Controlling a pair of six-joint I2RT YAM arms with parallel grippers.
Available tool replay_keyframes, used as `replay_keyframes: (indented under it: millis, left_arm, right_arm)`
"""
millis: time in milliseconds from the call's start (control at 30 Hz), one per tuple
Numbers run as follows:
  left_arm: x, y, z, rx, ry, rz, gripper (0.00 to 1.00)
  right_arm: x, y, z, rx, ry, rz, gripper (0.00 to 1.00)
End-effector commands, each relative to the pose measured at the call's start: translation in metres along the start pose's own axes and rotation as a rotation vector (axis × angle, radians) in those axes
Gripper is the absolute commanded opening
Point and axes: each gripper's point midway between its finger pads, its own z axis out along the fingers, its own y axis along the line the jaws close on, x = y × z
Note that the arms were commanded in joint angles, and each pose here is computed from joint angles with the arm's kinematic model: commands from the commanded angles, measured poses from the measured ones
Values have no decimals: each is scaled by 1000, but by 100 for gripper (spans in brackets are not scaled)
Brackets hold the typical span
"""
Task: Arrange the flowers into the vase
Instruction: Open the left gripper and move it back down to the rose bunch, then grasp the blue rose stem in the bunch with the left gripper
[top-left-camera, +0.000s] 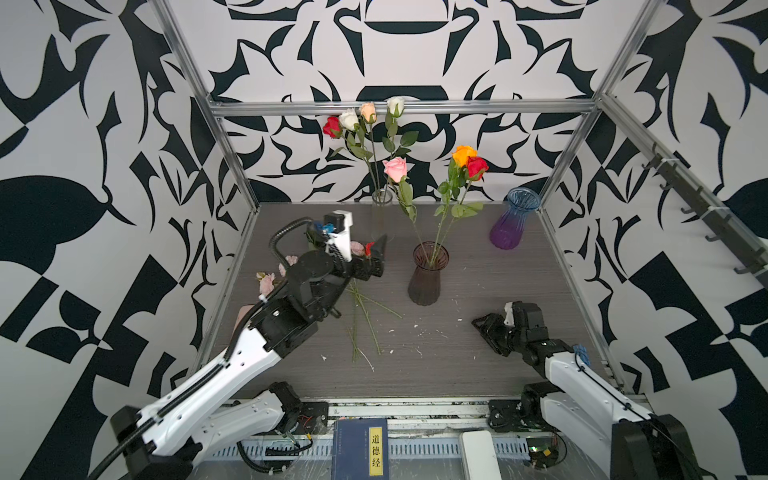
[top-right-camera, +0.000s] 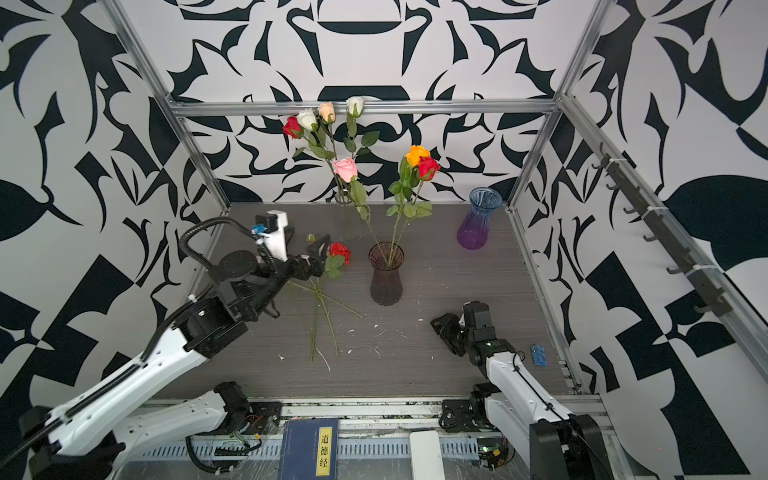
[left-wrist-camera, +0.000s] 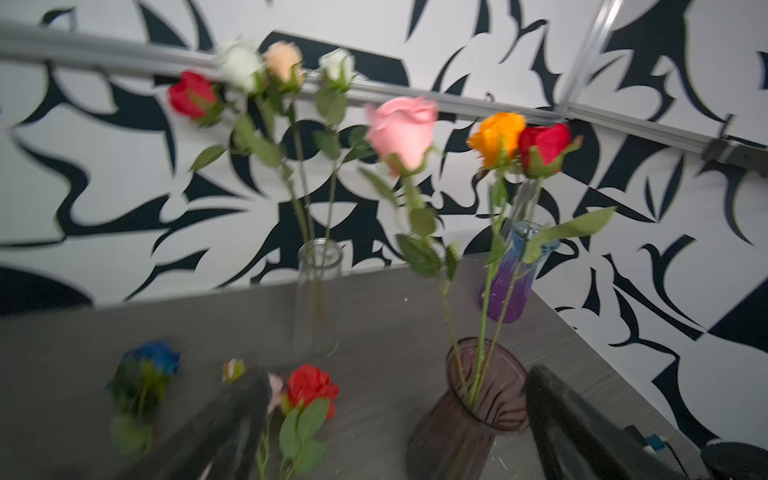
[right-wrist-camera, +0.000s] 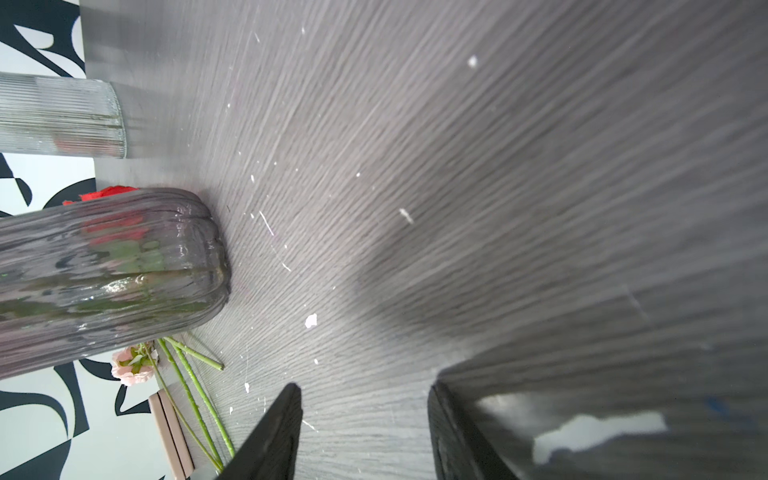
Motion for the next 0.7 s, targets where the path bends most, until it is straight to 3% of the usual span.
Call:
replay_keyframes:
  millis: [0,267,400,533,667]
  left_arm:
    - [65,40,-17,-120,225,-148,99]
    - [136,82,-29,-235,445,-267,99]
    - [177,108,-16,-279,591,-415,99]
    - [198,138,-3,-318,609,-564,81]
    - [207,172,7,-400,600,-622,64]
  right_arm:
    - [-4,4,-2,5,-8,10,53]
    - [-4,-3,0,28,-11,20,53]
    - [-5,-1,2,28,-4,22,53]
    - [-5,-2,2,20,-15,38,53]
    - [-4,-8,3,27,-28,66,53]
